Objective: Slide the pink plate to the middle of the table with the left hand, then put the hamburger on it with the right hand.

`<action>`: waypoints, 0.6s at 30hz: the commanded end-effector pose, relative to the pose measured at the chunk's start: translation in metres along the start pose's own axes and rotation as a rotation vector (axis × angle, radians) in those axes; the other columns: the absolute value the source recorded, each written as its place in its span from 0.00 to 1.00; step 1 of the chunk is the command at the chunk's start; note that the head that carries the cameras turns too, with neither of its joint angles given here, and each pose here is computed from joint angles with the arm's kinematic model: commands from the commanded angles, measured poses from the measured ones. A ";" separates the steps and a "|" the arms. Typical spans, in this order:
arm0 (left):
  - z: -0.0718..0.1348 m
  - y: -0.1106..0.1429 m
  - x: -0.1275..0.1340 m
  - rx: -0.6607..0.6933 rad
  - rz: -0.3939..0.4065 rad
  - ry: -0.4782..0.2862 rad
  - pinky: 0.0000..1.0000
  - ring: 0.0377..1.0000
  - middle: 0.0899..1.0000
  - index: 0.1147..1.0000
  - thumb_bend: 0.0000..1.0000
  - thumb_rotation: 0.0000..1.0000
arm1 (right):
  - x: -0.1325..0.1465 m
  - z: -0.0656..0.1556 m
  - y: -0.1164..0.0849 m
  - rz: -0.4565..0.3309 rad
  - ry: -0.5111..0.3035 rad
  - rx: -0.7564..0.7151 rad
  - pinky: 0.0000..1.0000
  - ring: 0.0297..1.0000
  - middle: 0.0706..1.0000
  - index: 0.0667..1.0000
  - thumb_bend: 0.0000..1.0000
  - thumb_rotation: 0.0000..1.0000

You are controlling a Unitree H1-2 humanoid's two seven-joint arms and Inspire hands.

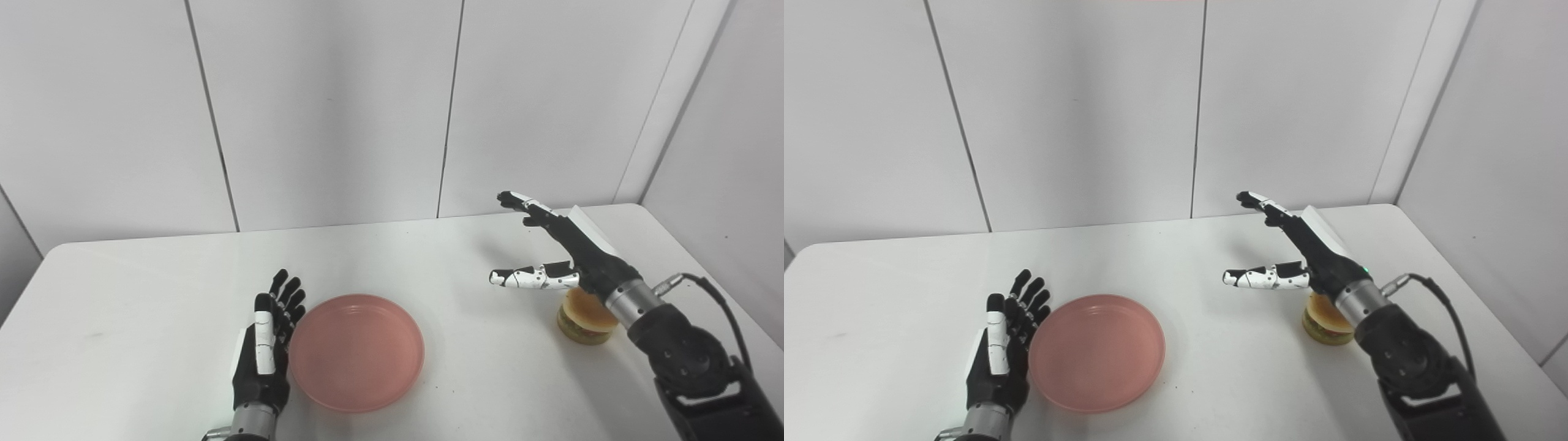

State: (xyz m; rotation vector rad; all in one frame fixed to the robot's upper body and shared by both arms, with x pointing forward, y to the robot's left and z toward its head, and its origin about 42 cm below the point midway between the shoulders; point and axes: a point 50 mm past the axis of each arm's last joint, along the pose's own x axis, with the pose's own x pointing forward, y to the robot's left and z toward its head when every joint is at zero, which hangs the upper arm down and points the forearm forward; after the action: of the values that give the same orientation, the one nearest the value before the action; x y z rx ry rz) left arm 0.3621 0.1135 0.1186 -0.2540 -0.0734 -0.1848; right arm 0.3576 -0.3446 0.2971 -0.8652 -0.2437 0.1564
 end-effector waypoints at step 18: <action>-0.025 0.039 -0.016 -0.013 -0.004 0.091 0.95 0.96 0.95 0.93 0.84 1.00 | 0.009 -0.033 -0.045 0.070 0.289 -0.377 0.83 0.95 0.93 0.90 0.98 0.37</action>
State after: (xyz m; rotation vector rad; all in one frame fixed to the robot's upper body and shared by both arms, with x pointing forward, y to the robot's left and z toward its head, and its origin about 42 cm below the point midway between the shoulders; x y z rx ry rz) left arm 0.3659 0.1231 0.1168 -0.2823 -0.0734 -0.2342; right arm 0.3722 -0.3858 0.2879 -1.2151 0.0636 0.0886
